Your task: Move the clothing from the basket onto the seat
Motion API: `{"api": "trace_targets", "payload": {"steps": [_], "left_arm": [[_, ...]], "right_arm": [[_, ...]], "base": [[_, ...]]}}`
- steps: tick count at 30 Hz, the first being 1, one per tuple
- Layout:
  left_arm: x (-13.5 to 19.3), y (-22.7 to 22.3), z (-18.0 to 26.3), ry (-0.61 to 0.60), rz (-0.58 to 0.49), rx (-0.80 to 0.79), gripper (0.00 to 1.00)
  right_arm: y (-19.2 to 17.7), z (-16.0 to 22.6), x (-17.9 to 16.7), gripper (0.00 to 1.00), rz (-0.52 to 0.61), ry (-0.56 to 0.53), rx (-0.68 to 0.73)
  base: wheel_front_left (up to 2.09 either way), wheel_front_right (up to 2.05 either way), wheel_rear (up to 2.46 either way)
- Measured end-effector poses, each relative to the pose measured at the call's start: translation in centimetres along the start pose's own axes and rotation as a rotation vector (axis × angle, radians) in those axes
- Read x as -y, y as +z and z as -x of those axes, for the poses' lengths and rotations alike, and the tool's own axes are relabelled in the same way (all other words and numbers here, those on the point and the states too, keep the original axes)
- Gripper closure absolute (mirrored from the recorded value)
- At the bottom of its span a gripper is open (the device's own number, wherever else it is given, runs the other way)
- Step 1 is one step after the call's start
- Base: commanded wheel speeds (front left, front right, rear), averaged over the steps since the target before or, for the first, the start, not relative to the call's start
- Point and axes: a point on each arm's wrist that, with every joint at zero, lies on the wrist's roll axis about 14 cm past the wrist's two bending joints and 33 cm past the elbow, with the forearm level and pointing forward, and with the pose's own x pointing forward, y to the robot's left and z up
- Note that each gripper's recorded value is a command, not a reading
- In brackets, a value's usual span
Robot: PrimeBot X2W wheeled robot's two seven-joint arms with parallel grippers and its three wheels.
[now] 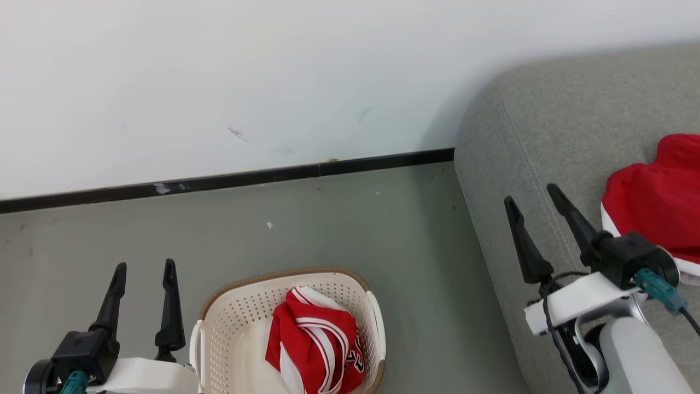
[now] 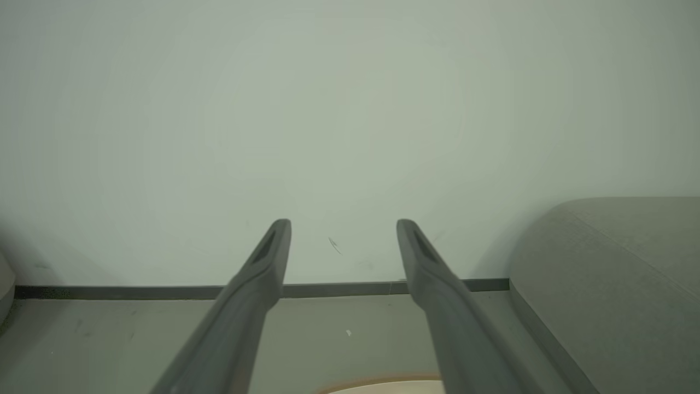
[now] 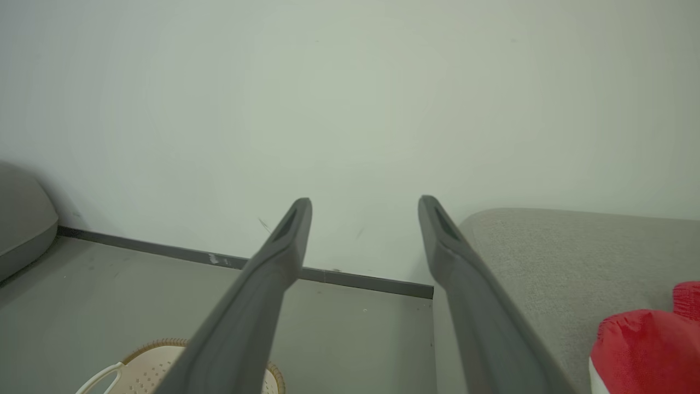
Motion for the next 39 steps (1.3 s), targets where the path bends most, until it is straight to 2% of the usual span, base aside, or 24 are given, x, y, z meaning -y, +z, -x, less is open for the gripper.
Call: {"api": "trace_targets", "payload": {"steps": [18,28,39], "left_arm": [[-0.2,0.3,4.3,-0.002,-0.023,-0.01,0.0],[-0.2,0.2,5.4,0.001,-0.026,-0.017,0.0],[-0.3,-0.2,5.8,0.008,-0.019,-0.028,0.0]], "right_arm": [[-0.8,5.8,-0.5,0.0,-0.028,-0.035,-0.051],[-0.7,7.6,-0.9,0.0,-0.073,-0.04,-0.051],[-0.3,7.9,-1.0,0.0,-0.089,-0.043,-0.04]], "base": [[0.0,0.0,0.0],[0.0,0.0,0.0],[0.0,0.0,0.0]]}}
